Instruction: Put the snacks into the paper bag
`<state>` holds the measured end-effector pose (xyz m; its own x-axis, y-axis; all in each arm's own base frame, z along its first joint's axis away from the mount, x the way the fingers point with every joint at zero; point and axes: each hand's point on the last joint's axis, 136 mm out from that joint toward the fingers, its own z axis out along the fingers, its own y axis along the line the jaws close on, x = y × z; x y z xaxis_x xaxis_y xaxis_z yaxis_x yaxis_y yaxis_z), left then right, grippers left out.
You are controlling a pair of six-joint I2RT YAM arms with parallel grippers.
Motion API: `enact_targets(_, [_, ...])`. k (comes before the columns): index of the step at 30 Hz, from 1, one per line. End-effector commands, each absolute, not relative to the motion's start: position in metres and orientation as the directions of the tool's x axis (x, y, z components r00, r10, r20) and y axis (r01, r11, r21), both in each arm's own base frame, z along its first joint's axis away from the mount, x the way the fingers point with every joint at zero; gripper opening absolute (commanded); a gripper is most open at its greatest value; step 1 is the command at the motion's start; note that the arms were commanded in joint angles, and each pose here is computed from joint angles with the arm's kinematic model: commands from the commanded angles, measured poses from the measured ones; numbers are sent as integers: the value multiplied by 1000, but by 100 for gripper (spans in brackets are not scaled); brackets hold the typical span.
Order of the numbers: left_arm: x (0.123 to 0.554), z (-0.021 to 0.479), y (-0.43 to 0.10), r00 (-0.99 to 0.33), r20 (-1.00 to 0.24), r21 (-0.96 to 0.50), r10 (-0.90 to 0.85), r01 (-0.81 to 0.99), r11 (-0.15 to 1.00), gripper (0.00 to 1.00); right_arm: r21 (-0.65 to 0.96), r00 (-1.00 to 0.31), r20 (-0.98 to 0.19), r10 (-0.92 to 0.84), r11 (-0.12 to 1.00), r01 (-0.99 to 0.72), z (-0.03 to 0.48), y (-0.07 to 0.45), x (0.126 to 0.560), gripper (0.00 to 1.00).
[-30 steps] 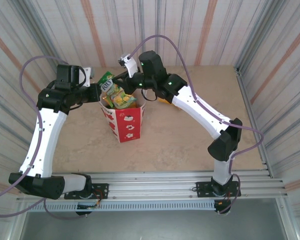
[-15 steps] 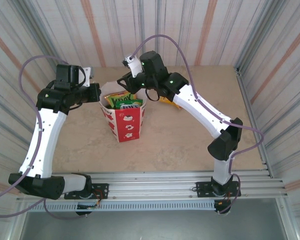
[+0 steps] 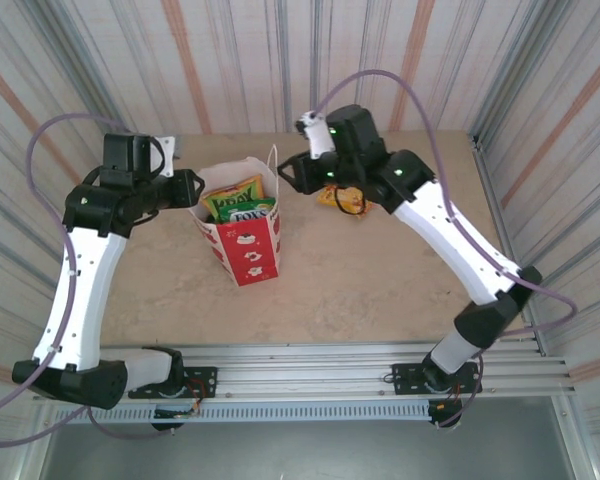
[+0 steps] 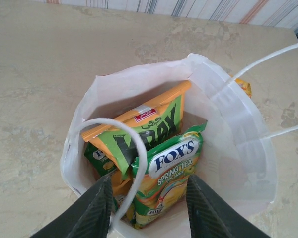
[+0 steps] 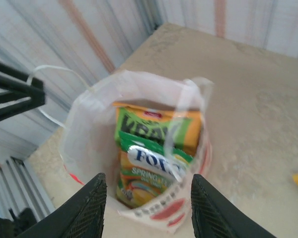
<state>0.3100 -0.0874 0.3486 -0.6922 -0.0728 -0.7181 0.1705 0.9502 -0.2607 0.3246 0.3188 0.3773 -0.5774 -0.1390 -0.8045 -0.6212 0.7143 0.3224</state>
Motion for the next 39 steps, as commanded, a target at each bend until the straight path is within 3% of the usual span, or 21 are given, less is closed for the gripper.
enact_targets(1, [293,351,-81,-688,-723,-248,-72,161,955,46,428,-731,-682,-32,793,-434,338,284,328,48])
enact_targets(7, [282,347,-84,-694,-717,-266,-69,180,947,50,569,-853,-484,193,810,-140,272,232,352,51])
enact_targets(12, [272,344,-89,-693,-717,-303,-76,212,929,55,573,-868,-372,329,817,63,216,191,375,55])
enact_targets(16, [266,340,-94,-695,-712,-341,-97,221,914,55,622,-846,-290,448,760,189,180,172,394,55])
enact_targets(24, [265,338,-94,-699,-707,-350,-108,212,912,55,685,-787,-173,592,647,335,128,156,431,55])
enact_targets(39, [263,334,-92,-711,-695,-343,-104,202,917,54,619,-745,-118,657,635,462,57,145,459,55])
